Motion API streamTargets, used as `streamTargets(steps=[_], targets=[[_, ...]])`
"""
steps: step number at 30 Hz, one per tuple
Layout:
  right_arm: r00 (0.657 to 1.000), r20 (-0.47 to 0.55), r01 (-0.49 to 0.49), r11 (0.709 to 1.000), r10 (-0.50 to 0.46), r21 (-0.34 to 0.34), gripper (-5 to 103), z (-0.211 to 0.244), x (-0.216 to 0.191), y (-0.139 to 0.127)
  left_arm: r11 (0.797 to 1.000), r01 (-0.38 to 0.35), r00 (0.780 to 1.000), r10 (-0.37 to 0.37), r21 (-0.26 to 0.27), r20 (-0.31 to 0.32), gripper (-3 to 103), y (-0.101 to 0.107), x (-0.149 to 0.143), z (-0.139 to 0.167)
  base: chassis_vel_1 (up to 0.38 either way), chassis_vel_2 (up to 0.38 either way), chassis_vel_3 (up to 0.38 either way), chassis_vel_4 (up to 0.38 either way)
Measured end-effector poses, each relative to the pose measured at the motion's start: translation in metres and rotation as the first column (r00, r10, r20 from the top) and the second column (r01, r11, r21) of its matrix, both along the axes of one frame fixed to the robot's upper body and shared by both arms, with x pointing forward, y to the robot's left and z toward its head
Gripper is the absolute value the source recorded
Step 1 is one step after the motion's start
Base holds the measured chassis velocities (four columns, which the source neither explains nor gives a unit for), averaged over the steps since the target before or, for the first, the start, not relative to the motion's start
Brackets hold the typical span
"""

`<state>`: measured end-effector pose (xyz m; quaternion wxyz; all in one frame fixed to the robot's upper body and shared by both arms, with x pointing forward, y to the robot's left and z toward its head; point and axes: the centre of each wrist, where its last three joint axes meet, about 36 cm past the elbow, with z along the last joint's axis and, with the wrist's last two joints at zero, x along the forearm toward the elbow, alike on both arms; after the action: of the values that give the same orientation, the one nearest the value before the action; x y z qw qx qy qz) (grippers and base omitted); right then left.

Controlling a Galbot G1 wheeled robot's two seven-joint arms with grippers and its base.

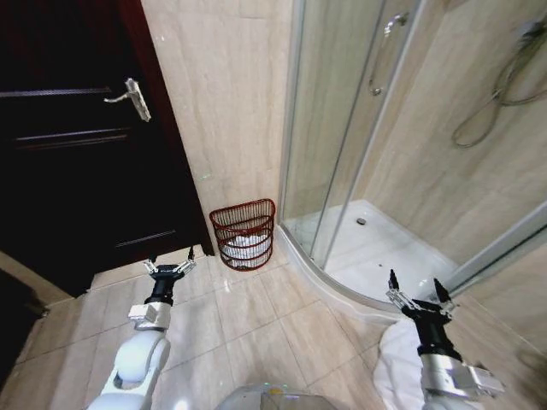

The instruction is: Discard the used towel into the hamper.

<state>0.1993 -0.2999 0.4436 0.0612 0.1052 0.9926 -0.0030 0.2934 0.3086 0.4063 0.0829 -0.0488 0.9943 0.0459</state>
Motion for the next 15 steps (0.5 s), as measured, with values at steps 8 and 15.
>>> streamTargets(steps=[8, 15], targets=[[1.0, 0.003, 0.017, 1.0, -0.017, 0.003, 100, -0.006, -0.002, -0.004, 1.0, 0.018, 1.0, -0.018, 0.003, -0.005, 100, -0.012, 0.0, -0.004, -0.025, -0.141, 0.029, 0.142], [1.0, 0.006, 0.027, 1.0, -0.028, 0.006, 100, -0.011, -0.001, -0.006, 0.999, 0.034, 0.999, -0.034, -0.007, -0.004, 100, -0.019, 0.006, -0.006, -0.002, -0.028, -0.001, 0.025]])
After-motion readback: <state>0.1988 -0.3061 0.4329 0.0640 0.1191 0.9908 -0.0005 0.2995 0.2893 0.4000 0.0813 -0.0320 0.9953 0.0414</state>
